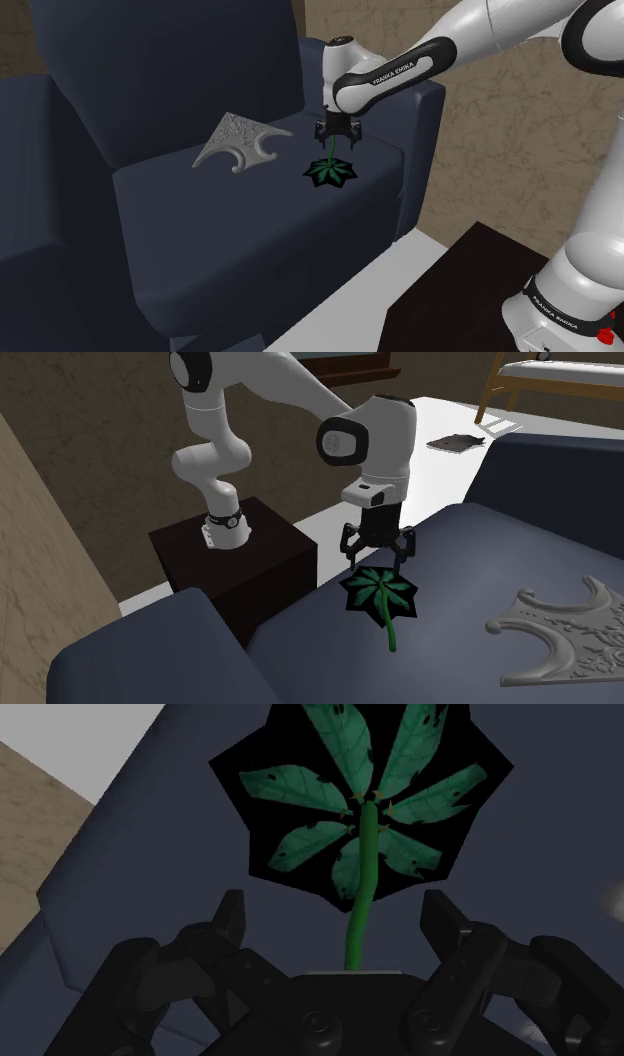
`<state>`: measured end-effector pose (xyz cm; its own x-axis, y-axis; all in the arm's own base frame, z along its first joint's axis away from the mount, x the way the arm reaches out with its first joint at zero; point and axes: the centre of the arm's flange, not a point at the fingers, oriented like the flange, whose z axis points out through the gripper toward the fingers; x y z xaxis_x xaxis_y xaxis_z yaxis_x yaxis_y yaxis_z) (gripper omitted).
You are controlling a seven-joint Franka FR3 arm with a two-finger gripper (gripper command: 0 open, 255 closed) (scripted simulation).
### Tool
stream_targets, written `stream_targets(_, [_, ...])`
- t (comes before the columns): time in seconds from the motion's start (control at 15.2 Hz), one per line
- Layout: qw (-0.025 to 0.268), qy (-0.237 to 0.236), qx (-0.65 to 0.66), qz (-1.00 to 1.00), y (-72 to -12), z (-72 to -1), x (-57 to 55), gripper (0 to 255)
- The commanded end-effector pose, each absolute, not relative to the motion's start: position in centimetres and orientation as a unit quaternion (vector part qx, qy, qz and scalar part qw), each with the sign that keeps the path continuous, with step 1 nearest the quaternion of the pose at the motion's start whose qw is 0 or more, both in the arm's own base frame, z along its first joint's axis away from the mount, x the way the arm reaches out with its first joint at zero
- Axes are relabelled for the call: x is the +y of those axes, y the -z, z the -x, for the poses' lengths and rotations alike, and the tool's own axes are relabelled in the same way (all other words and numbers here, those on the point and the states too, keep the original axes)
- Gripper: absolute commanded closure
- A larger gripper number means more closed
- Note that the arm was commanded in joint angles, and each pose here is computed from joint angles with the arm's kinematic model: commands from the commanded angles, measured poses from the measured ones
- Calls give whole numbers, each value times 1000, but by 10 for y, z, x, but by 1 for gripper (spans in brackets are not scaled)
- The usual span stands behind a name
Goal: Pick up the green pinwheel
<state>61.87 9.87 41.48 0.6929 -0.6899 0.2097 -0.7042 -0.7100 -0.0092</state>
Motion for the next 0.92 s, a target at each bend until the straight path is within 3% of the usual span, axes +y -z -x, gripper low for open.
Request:
stream_targets(0.0, [39, -110, -404, -907, -410, -642, 96, 0])
stream_targets(0.73, [42, -117, -422, -898, -366, -660, 93, 0])
stream_targets(0.79, [42, -117, -422, -898, -366, -659, 93, 255])
stream_targets(0.86, [42, -117, -422, -898, -365, -659, 93, 255])
